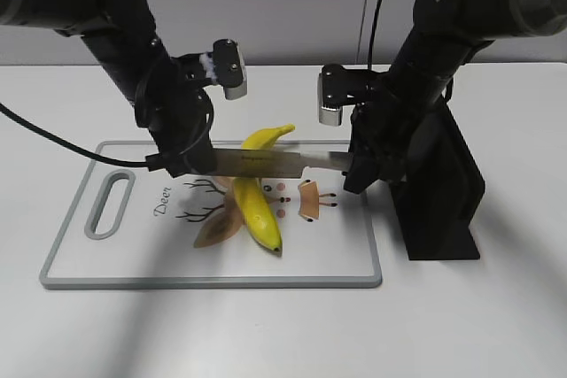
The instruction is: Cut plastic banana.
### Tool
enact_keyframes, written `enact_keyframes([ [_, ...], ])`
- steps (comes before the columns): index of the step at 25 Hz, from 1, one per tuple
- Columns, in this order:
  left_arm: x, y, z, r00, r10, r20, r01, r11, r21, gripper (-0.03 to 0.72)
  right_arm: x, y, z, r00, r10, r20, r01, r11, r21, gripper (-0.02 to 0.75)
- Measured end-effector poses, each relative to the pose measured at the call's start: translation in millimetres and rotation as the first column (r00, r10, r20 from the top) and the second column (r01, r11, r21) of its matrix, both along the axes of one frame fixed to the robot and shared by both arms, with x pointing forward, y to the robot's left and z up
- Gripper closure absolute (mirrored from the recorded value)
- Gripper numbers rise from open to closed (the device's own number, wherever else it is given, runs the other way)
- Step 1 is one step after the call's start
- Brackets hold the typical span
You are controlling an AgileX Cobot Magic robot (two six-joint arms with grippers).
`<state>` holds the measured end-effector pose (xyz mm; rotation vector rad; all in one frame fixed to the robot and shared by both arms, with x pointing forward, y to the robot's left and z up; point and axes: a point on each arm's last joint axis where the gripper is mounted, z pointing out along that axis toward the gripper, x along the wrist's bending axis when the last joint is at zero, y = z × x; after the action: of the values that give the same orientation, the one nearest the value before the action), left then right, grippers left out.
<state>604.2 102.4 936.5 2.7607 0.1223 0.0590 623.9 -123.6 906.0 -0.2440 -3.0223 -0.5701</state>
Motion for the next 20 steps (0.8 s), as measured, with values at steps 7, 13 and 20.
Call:
enact_keyframes([
  [7,0.0,-0.2,-0.1,1.0,0.0,0.0,0.0,1.0,-0.003,0.67,0.4,0.0,0.2,1.0,-0.001,0.003,0.001,1.0,-0.001,0.552],
  [13,-0.6,1.0,6.7,1.0,-0.003,0.025,0.003,1.0,-0.003,0.67,-0.6,0.1,10.4,1.0,-0.019,0.015,0.019,1.0,0.006,0.55],
  [20,-6.1,4.6,32.0,0.996,-0.021,0.089,0.02,1.0,0.003,0.67,-5.1,1.6,37.2,0.998,-0.02,0.059,0.018,0.999,0.028,0.55],
])
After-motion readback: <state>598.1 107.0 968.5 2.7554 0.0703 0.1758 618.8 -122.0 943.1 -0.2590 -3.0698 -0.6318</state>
